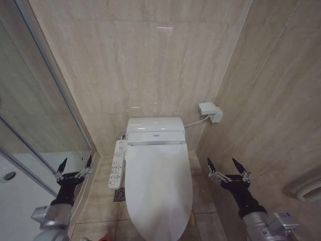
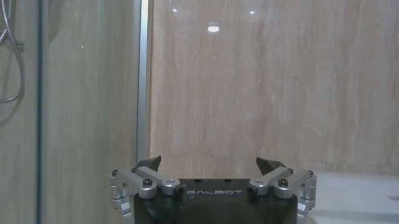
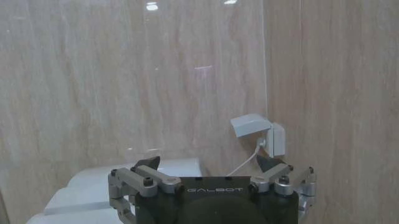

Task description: Open the toilet lid, clean the toilet bowl with a toilet brush, close the toilet lid, and flush.

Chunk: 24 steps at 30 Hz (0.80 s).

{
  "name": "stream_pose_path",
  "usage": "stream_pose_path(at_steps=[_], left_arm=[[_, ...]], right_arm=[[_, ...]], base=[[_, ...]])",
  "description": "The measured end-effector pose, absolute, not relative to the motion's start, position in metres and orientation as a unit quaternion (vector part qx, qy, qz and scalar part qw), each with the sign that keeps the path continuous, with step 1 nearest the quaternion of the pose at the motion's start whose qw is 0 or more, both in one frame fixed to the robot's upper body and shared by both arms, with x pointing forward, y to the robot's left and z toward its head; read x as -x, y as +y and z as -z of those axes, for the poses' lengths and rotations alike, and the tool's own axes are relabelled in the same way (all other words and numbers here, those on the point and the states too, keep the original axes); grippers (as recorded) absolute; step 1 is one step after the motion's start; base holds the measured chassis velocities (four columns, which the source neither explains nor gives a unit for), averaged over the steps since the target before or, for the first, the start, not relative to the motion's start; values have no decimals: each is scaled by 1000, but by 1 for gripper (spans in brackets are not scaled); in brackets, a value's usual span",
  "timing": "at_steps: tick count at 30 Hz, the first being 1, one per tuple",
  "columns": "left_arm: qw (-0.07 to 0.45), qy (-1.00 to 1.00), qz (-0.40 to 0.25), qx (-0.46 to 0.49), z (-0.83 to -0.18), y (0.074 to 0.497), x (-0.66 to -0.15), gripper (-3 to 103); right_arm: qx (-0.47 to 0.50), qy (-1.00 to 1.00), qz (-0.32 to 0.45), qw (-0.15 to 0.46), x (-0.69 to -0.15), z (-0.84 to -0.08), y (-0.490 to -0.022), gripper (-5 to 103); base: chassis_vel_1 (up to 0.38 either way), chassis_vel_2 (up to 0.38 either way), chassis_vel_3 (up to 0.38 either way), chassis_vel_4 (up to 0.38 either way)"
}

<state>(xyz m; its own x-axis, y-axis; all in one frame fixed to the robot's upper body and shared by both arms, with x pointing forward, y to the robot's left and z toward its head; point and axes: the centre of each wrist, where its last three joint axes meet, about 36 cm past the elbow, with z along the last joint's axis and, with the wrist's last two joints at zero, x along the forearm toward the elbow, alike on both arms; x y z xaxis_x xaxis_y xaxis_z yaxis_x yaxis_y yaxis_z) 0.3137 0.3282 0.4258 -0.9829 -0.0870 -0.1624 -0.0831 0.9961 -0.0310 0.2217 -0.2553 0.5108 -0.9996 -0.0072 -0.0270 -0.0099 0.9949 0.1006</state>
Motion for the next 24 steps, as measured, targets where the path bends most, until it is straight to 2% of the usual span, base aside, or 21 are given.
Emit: stream_pose_path(at_steps=[10,11,18,19,24], left_arm=[[79,997,-3,23,-402,357,-368,101],[79,997,-4,21,-399,359,-374,98],[71,997,-10,15,-390,371,-396,98],[68,997,-12,15,-388,376,-402,94],[66,998,-19,17,-381,398,-424,94]], right_arm=[[4,999,-50,13,-222,-511,-255,100],[4,999,-50,13,-222,-511,-255,100],[4,999,-50,13,-222,-511,-255,100],[4,999,-50,13,-222,-511,-255,100],[4,999,-50,13,-222,-511,-255,100]], base=[[0,0,0,0],[0,0,0,0],[0,0,0,0],[0,0,0,0],[0,0,0,0]])
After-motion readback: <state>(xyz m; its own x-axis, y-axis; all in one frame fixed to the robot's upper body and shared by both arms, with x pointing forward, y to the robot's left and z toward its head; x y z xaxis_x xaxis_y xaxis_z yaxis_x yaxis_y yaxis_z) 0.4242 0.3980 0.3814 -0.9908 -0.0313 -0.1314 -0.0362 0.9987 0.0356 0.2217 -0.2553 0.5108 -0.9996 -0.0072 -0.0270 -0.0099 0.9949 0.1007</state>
